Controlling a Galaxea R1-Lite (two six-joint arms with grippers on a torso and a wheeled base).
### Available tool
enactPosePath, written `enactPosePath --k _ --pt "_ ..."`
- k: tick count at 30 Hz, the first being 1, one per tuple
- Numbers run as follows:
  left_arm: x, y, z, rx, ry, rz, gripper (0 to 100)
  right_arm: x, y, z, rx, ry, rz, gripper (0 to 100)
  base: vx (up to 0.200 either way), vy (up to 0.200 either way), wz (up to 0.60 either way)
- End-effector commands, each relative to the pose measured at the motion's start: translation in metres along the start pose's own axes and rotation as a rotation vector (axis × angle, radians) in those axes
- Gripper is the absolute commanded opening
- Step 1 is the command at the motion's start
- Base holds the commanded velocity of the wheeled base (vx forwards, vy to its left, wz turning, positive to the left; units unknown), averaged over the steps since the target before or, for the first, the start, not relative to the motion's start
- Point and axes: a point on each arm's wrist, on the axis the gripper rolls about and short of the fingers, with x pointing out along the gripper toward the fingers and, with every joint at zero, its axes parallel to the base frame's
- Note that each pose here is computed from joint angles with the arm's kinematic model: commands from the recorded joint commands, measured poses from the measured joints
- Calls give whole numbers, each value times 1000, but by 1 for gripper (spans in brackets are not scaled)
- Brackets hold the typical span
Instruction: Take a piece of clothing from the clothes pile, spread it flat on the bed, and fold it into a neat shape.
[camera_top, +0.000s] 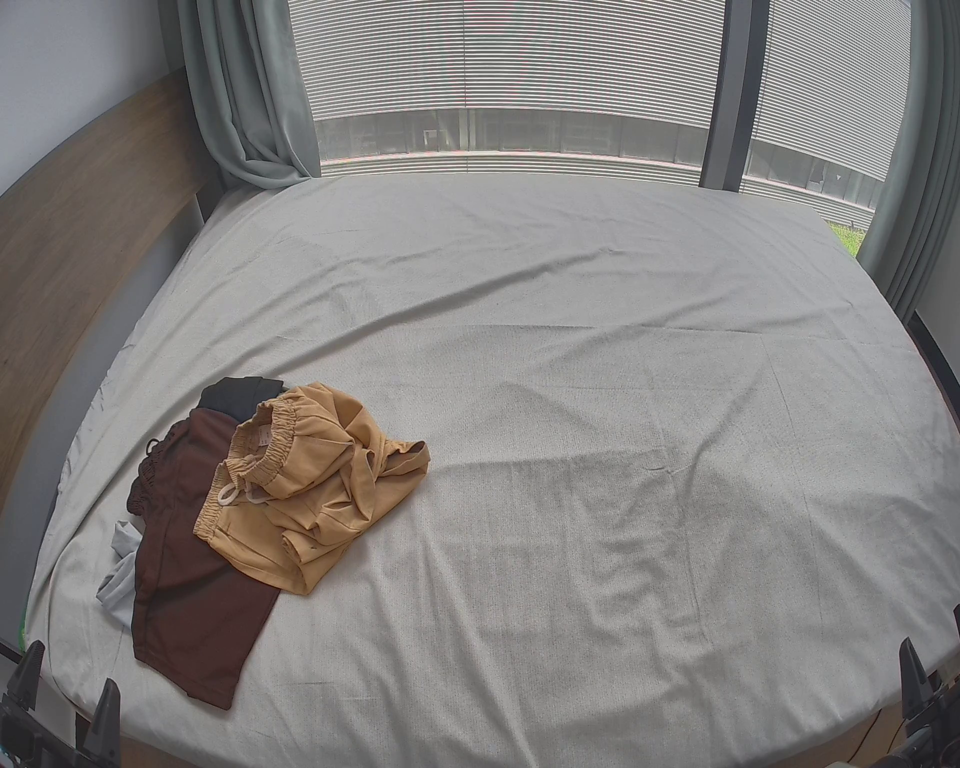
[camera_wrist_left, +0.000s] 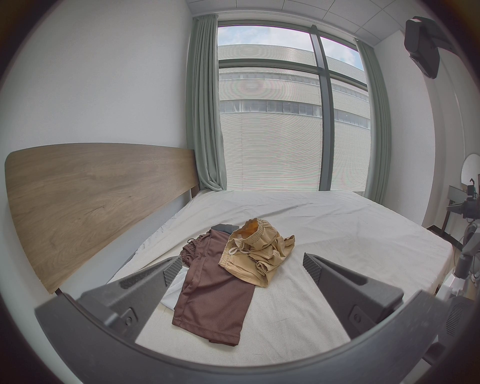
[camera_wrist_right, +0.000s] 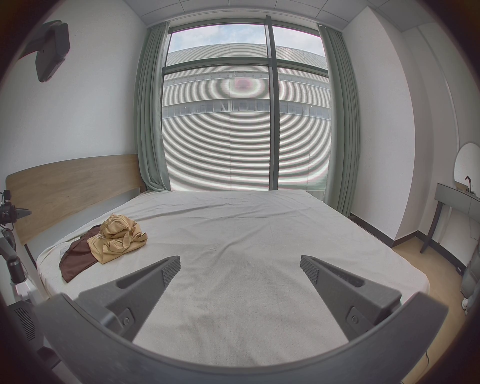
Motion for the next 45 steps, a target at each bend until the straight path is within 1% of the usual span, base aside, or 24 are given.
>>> enactPosePath --k 1,10,11,12,14,15,16,17,20,23,25,31,32,34,35,39,45 --pt "0 0 -5 0 2 1 100 0 0 -4 0 3 0 100 0 0 0" --pt "0 0 -4 0 -13 -12 100 0 0 -4 1 3 0 100 0 0 0" --pt "-2 -1 5 -15 -67 -23 100 0 0 -4 0 3 0 100 0 0 0" --pt "-5 -1 24 -19 -154 -38 100 0 0 -4 1 3 0 100 0 0 0" --pt "-9 -2 61 -28 -251 -70 100 0 0 -4 0 3 0 100 0 0 0" --pt "-7 -2 67 -31 -239 -77 100 0 0 -4 0 3 0 100 0 0 0" --pt "-5 -2 68 -31 -228 -80 100 0 0 -4 0 3 0 100 0 0 0" --pt "0 -2 64 -32 -177 -99 100 0 0 -4 1 3 0 100 0 0 0" --pt "8 -2 56 -48 -85 -144 100 0 0 -4 1 1 3 100 0 0 0" --pt "11 -2 56 -106 -48 -188 100 0 0 -4 0 3 1 100 0 0 0" --pt "14 -2 58 -128 -31 -201 100 0 0 -4 0 3 0 100 0 0 0" --pt "27 -4 62 -166 54 -234 100 0 0 -4 1 1 1 100 0 0 0" --pt "27 -4 62 -166 56 -238 100 0 0 -4 1 1 1 100 0 0 0" --pt "33 -5 66 -168 83 -297 100 0 0 -4 1 1 3 100 0 0 0" --pt "36 -6 69 -174 89 -304 100 0 0 -4 1 1 3 100 0 0 0" --pt "52 -9 83 -259 105 -307 100 0 0 -4 1 1 3 100 0 0 0" --pt "70 -12 91 -269 109 -312 100 0 0 -4 1 1 3 100 0 0 0"
